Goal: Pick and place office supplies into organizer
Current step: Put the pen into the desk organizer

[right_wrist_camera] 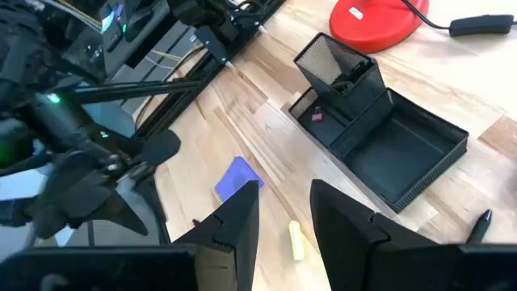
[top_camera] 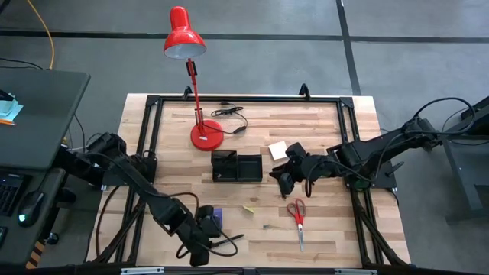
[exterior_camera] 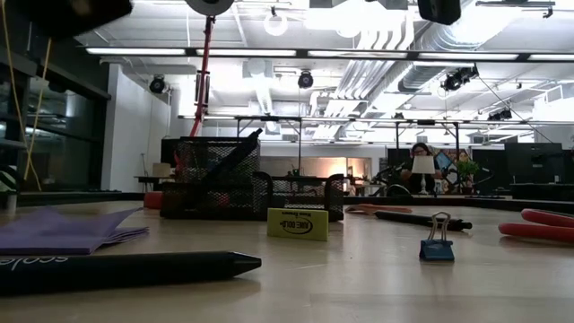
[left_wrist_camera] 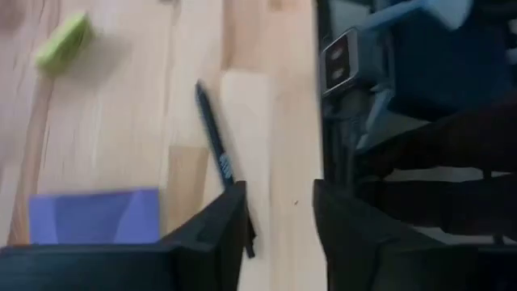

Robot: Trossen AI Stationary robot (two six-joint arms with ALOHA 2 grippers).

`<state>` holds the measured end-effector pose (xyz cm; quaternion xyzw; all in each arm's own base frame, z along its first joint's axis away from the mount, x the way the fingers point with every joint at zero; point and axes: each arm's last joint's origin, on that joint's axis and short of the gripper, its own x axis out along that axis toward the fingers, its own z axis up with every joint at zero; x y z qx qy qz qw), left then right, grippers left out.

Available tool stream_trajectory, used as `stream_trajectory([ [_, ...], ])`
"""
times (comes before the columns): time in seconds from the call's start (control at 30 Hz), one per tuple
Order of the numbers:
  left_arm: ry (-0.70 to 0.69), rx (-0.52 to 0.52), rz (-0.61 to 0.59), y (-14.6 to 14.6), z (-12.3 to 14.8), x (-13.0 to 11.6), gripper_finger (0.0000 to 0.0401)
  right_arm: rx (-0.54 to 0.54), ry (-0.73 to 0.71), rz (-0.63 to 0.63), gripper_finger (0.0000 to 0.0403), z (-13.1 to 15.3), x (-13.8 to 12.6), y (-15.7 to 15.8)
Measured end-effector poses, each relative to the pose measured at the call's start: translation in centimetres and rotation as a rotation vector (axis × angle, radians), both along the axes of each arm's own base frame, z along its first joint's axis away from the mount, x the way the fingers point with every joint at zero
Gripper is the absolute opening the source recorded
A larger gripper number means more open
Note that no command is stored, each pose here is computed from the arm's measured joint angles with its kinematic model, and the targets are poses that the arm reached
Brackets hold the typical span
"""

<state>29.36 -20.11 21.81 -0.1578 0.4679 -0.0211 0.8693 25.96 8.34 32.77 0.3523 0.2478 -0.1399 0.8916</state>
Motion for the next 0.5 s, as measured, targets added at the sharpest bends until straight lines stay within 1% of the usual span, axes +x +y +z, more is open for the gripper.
stream_trajectory([
  [0.13,0.029,-0.003,0.032,-0.3,-1.1,0.5,0.0183,-0.039,0.005,0.034,0.0107,0.0,0.0,0.0],
  [0.23,0.068,-0.024,0.092,-0.4,-2.5,1.2,0.0197,-0.046,0.010,0.059,0.0107,0.0,0.0,0.1],
  [0.33,0.113,-0.063,0.109,-0.4,-3.8,1.7,0.0196,-0.056,0.013,0.080,0.0107,0.0,0.0,0.1],
  [0.5,0.163,-0.051,0.152,0.0,-5.6,2.3,0.0173,-0.064,0.014,0.091,0.0107,0.0,0.0,0.1],
])
